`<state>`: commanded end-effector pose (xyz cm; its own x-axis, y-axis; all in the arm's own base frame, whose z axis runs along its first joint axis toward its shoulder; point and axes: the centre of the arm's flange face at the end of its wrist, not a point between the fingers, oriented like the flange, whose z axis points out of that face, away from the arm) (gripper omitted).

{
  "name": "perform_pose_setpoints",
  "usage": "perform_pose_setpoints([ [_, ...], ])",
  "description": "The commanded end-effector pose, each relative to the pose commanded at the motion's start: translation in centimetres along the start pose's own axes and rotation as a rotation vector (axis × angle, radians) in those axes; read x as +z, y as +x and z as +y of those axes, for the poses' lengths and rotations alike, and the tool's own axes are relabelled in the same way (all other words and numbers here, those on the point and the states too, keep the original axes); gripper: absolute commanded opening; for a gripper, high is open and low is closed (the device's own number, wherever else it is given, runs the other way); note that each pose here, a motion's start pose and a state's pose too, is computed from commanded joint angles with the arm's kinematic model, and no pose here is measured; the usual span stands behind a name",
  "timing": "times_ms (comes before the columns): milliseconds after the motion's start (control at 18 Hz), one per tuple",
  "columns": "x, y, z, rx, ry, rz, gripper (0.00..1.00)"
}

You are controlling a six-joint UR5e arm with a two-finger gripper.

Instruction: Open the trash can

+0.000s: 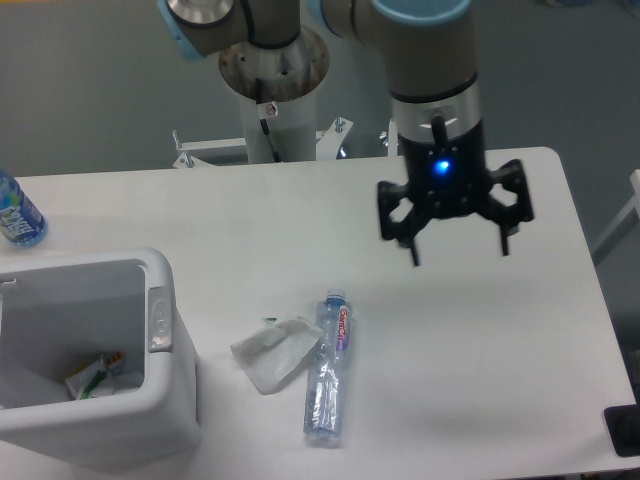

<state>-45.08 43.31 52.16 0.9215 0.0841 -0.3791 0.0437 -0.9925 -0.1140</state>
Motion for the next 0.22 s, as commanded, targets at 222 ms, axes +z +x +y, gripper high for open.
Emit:
perform_pose_setpoints([
  [222,0.4,-0.8,2.0,0.119,-0.021,0.009,1.00],
])
